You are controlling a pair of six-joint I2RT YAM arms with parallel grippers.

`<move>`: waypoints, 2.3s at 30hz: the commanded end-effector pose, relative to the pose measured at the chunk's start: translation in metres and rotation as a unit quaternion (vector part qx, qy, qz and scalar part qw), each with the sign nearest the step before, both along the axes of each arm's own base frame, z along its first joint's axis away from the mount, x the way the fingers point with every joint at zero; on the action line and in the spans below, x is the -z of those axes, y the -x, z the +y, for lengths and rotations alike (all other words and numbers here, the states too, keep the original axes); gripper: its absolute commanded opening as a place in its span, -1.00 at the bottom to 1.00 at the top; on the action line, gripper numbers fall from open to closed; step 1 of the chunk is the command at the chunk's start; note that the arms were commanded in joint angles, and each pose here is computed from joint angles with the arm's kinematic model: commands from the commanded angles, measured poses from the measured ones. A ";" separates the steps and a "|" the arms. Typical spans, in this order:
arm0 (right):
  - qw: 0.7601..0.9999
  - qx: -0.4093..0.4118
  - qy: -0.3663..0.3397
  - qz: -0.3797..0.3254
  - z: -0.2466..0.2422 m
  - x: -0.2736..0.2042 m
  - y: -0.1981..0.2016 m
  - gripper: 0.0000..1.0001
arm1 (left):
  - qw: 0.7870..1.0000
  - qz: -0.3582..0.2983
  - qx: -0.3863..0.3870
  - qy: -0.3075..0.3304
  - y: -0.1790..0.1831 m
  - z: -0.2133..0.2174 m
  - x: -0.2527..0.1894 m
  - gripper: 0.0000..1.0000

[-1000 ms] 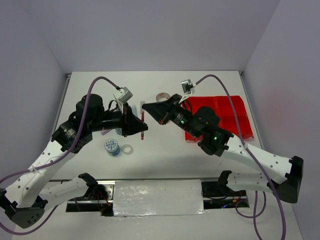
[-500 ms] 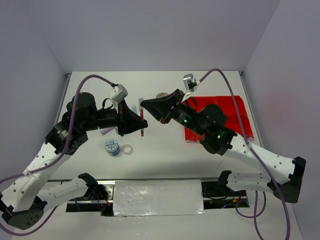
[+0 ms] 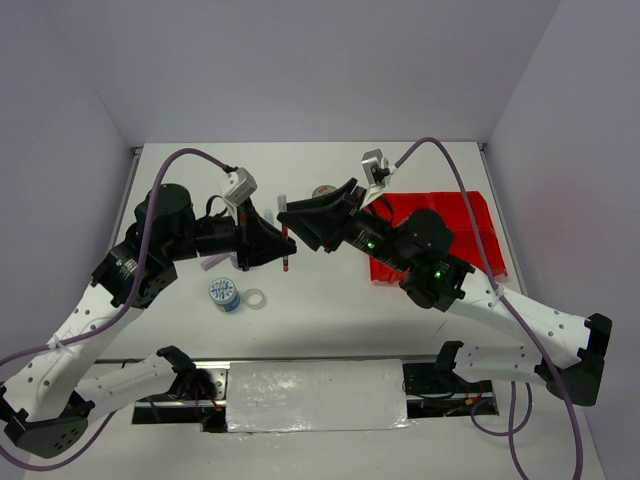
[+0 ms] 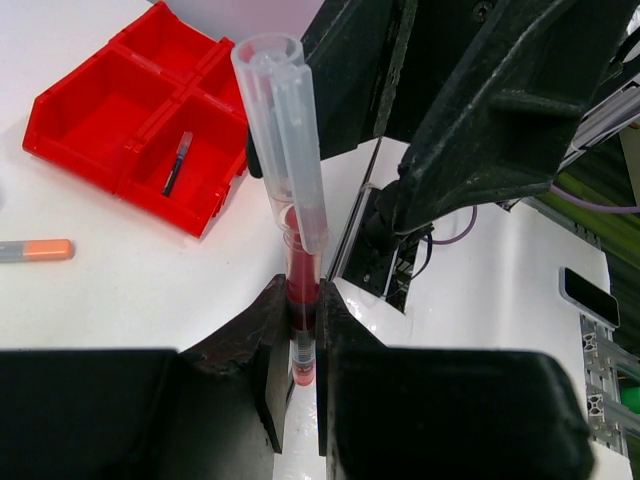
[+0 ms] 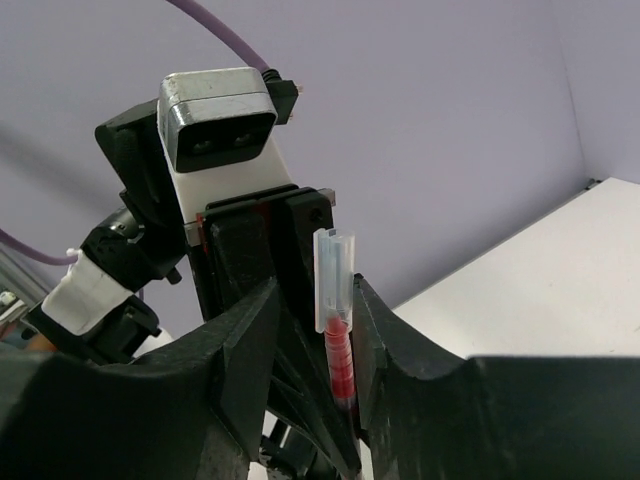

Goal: Sort the stationery into containers
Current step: Close the pen cap on the pen.

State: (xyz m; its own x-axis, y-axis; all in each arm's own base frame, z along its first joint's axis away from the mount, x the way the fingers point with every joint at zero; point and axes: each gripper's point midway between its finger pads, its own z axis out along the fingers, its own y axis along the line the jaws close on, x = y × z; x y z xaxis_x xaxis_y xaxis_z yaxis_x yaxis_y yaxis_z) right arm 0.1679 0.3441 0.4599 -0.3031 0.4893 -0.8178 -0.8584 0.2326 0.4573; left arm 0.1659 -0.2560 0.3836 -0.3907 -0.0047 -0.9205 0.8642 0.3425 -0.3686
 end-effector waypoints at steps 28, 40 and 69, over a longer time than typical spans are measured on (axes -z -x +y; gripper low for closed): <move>0.998 -0.051 0.013 -0.017 0.000 0.000 0.032 0.05 | 0.996 -0.065 -0.052 0.033 -0.024 0.005 -0.034 -1.00; 0.999 -0.041 0.029 -0.020 0.004 0.004 0.022 0.10 | 0.996 -0.063 -0.043 0.036 -0.021 0.004 -0.033 -1.00; 0.987 -0.133 0.042 -0.074 -0.004 -0.035 -0.001 0.37 | 0.997 -0.066 -0.002 0.032 -0.005 0.002 -0.031 -1.00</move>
State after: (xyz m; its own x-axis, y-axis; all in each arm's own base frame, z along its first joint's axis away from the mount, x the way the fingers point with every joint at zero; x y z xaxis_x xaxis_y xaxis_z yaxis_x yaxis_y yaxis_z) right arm 0.1863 0.3421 0.4618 -0.3253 0.3219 -0.8891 -0.9187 0.1152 0.3778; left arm 0.1750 -0.2551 0.3944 -0.3502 -0.0429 -0.9357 0.8689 0.3583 -0.3416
